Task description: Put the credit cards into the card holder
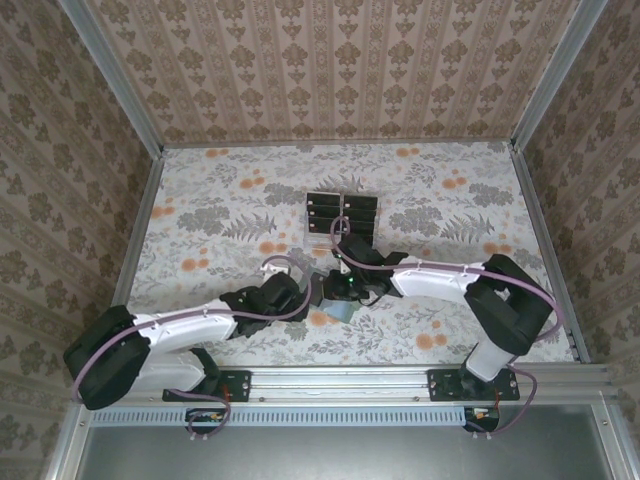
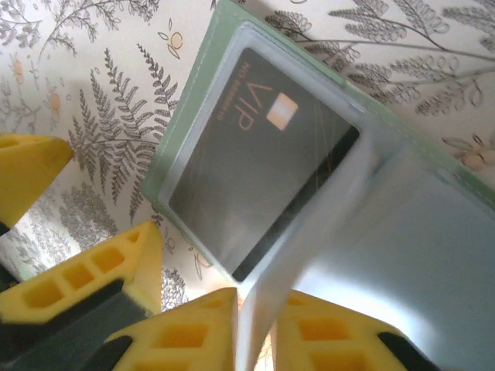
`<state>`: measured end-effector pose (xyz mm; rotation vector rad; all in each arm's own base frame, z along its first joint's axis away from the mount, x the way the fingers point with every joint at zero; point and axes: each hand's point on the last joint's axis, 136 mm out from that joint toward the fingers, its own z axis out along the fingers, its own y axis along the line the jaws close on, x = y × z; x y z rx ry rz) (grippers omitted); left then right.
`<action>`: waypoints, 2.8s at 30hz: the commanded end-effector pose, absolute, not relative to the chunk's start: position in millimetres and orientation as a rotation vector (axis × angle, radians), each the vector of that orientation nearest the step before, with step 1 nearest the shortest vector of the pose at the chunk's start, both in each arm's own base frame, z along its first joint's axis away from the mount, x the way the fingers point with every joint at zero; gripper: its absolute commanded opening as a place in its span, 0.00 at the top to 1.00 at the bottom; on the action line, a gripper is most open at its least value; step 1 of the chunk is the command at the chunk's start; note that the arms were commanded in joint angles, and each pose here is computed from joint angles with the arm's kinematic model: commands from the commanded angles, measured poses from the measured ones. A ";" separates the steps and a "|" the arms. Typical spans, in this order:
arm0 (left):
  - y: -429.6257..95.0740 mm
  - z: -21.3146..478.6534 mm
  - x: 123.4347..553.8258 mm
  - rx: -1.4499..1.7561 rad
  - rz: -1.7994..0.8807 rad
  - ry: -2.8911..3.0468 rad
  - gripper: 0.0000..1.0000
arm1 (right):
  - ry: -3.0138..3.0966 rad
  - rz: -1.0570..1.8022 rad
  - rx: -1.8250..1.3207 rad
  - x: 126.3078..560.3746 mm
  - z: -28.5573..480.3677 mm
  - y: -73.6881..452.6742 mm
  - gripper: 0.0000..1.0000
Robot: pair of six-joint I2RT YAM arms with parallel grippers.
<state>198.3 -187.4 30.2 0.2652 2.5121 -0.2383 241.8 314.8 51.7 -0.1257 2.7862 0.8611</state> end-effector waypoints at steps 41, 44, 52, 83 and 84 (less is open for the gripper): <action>-176.4 70.8 231.0 0.257 -0.229 2.471 0.00 | 2.719 0.842 -0.186 230.0 86.2 318.4 0.49; -185.4 67.1 242.3 0.305 -0.197 2.483 0.00 | 2.746 0.848 -0.192 220.0 67.8 323.0 0.53; -191.6 45.5 249.4 0.325 -0.164 2.525 0.00 | 2.810 0.762 -0.205 206.8 27.6 313.0 0.59; -178.7 28.0 194.7 0.195 -0.209 2.574 0.00 | 2.745 0.815 -0.280 215.5 76.3 271.2 0.61; -177.3 34.2 197.1 0.187 -0.210 2.560 0.00 | 2.718 0.831 -0.272 221.0 88.5 272.1 0.60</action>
